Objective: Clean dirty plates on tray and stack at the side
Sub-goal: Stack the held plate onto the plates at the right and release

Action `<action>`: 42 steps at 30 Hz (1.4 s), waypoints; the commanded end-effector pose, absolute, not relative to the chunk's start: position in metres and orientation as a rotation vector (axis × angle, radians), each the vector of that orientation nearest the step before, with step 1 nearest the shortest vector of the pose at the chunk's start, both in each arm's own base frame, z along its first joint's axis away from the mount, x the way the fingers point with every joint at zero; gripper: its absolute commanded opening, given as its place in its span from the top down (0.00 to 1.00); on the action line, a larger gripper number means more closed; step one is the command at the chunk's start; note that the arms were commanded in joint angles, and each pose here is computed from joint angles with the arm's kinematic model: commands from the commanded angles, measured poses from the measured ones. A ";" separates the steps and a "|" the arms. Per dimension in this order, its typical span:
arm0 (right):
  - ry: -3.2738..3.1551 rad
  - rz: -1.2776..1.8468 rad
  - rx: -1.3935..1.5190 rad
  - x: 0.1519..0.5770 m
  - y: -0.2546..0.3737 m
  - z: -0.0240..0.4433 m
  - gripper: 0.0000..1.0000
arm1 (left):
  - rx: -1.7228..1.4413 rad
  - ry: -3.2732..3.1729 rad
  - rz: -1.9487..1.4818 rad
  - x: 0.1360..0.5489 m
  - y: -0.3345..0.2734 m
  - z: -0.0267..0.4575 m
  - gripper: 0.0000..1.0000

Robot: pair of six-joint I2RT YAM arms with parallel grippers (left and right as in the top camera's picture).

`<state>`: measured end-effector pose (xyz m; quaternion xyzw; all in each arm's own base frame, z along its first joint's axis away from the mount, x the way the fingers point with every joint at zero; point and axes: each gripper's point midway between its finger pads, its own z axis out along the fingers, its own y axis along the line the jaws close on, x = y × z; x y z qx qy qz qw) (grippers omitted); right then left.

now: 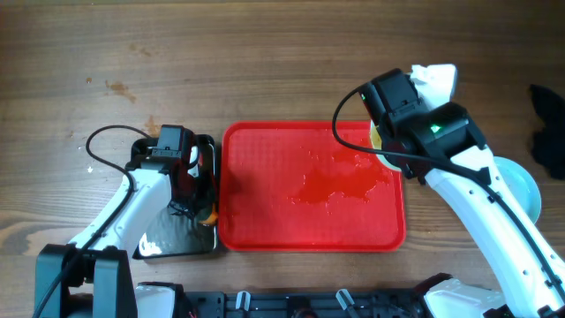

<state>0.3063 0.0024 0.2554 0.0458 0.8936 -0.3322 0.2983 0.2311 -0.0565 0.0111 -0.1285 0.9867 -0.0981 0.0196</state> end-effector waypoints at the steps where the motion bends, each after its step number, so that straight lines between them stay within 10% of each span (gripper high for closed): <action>1: 2.283 -1.015 -0.054 0.326 0.009 0.273 0.95 | -0.378 3.062 -0.341 0.232 -0.060 0.009 0.96; 22: 2.038 -1.182 -0.478 0.364 0.112 0.263 0.95 | -0.363 3.053 -0.343 0.234 -0.060 0.009 0.96; 31: 2.563 -0.338 0.437 0.366 0.062 0.168 0.95 | -0.366 3.059 -0.342 0.233 -0.060 0.009 0.96; 42: 2.601 -0.341 1.128 0.325 -0.121 0.150 0.95 | -0.477 3.035 -0.338 0.237 -0.042 0.009 0.96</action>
